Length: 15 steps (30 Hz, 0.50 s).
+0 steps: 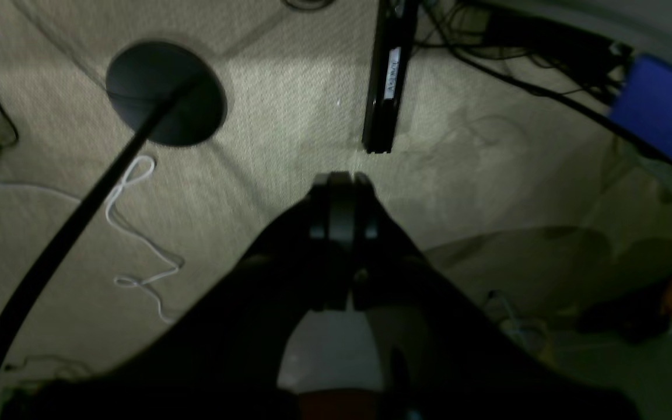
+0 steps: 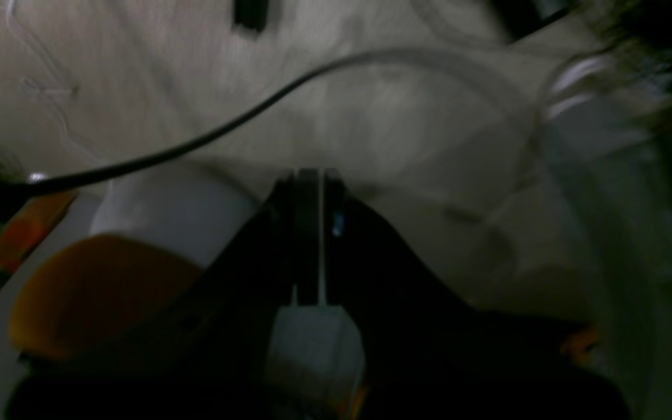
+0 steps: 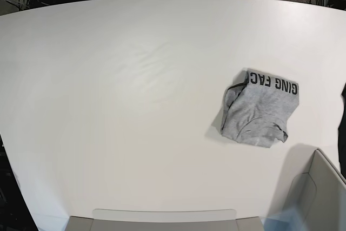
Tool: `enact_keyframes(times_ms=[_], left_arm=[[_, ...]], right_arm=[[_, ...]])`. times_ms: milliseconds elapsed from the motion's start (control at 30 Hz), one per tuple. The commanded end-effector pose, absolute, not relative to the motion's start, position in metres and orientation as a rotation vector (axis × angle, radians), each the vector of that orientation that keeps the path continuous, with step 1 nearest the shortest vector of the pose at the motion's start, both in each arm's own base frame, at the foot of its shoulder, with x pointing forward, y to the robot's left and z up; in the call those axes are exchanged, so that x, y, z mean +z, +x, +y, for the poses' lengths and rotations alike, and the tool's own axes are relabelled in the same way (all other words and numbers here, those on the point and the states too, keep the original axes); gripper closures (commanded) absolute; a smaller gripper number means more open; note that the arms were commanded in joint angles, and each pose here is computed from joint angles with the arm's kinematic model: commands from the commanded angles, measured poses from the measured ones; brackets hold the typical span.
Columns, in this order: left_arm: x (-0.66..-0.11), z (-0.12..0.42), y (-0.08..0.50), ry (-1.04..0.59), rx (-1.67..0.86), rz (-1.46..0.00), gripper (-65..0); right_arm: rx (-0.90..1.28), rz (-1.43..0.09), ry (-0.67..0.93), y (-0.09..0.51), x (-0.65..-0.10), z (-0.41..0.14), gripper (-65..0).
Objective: Fold the T-shirt properly
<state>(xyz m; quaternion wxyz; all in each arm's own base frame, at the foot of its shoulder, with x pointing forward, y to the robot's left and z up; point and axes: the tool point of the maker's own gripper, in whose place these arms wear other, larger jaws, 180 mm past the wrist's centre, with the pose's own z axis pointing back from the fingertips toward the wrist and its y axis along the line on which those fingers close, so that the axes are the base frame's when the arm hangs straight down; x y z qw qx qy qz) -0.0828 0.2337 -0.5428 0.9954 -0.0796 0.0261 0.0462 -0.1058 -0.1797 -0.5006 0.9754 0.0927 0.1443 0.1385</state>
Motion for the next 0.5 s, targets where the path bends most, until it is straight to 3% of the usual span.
enact_keyframes(times_ms=[0, 200, 467], left_arm=[[-0.548, 0.231, -0.084, -0.172, 0.086, 0.057, 0.0], [-0.592, 0.21, -0.099, -0.218, 0.101, 0.138, 0.0], [-0.621, 0.213, -0.08, -0.094, 0.087, 0.134, 0.0]], right_arm=[[0.293, 0.315, 0.171, -0.111, -0.506, -0.188, -2.2], [0.38, 0.347, 0.079, -0.124, -0.552, -0.205, -2.3], [0.632, 0.237, -0.239, -0.113, -0.599, -0.256, -2.3]])
